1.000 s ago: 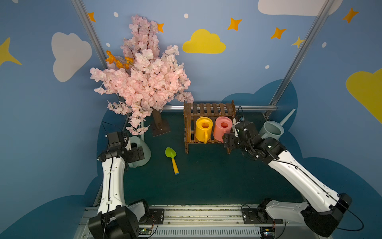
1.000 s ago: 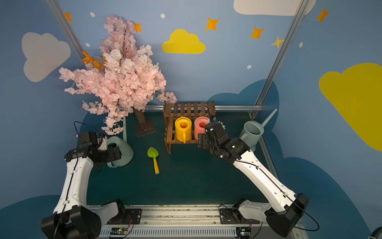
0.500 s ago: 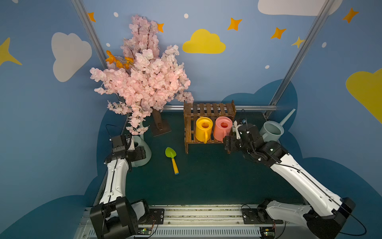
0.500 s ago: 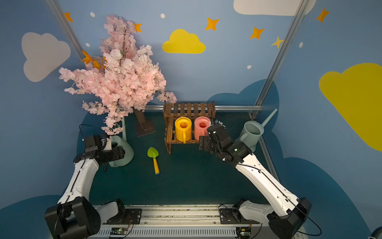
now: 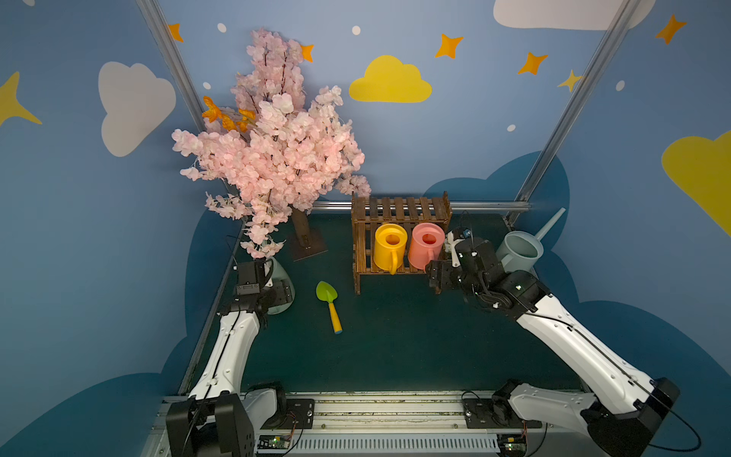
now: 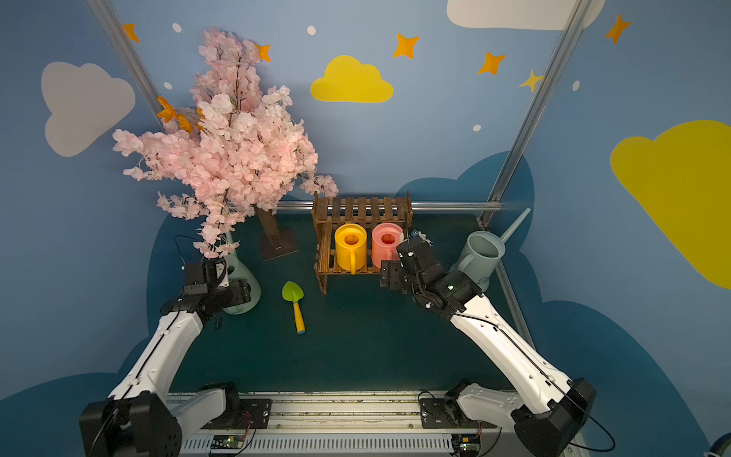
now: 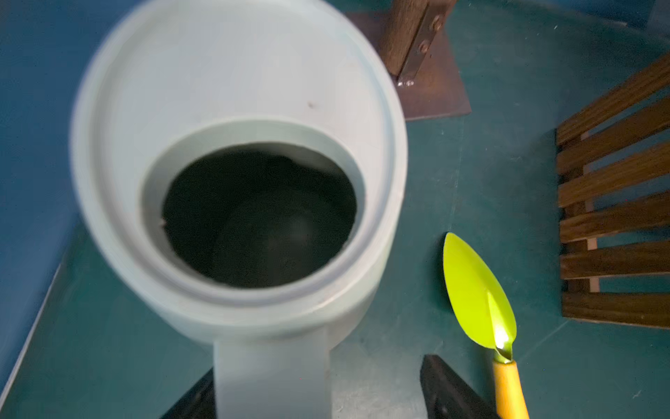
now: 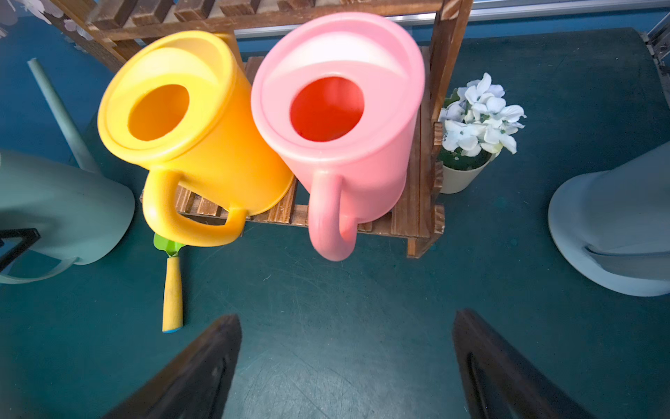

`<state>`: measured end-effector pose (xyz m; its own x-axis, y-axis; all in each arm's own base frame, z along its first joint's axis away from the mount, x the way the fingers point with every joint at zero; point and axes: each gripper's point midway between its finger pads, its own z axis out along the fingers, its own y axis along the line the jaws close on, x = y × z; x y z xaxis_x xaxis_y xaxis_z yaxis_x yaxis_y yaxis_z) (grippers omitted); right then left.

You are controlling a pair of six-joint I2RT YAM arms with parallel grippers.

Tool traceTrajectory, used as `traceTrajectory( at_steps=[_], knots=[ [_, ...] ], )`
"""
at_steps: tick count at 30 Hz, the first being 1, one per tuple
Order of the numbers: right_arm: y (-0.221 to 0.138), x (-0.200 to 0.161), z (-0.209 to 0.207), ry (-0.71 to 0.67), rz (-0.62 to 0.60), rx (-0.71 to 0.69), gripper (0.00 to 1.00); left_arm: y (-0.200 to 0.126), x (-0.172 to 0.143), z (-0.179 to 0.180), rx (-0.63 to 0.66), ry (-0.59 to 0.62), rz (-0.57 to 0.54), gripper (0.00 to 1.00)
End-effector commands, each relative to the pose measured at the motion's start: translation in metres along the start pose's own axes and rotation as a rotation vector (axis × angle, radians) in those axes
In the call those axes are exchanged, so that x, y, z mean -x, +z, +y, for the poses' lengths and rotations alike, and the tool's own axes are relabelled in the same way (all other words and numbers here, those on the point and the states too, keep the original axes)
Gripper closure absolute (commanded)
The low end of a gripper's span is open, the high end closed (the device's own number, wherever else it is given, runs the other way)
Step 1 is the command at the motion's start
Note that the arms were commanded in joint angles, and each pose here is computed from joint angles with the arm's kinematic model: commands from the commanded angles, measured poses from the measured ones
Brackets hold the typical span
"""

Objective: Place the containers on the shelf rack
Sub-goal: 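Pick up a container from the center of the board.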

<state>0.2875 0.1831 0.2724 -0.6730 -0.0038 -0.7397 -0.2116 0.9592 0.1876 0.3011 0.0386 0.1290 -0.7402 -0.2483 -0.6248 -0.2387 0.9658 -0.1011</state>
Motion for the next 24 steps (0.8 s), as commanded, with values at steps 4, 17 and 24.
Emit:
traceTrajectory(
  at_steps=[4,17,24],
  knots=[
    [-0.005,-0.001,-0.002,0.011,-0.017,0.015,0.08,0.005,-0.017,0.014,0.103,-0.123,-0.05,0.18],
    [-0.014,0.0,-0.007,0.007,-0.029,0.005,0.08,0.009,-0.011,0.013,0.241,-0.103,-0.224,0.28],
    [-0.019,0.0,-0.015,0.006,-0.041,-0.015,0.08,0.009,-0.004,0.012,0.244,-0.118,-0.253,0.42]
  ],
)
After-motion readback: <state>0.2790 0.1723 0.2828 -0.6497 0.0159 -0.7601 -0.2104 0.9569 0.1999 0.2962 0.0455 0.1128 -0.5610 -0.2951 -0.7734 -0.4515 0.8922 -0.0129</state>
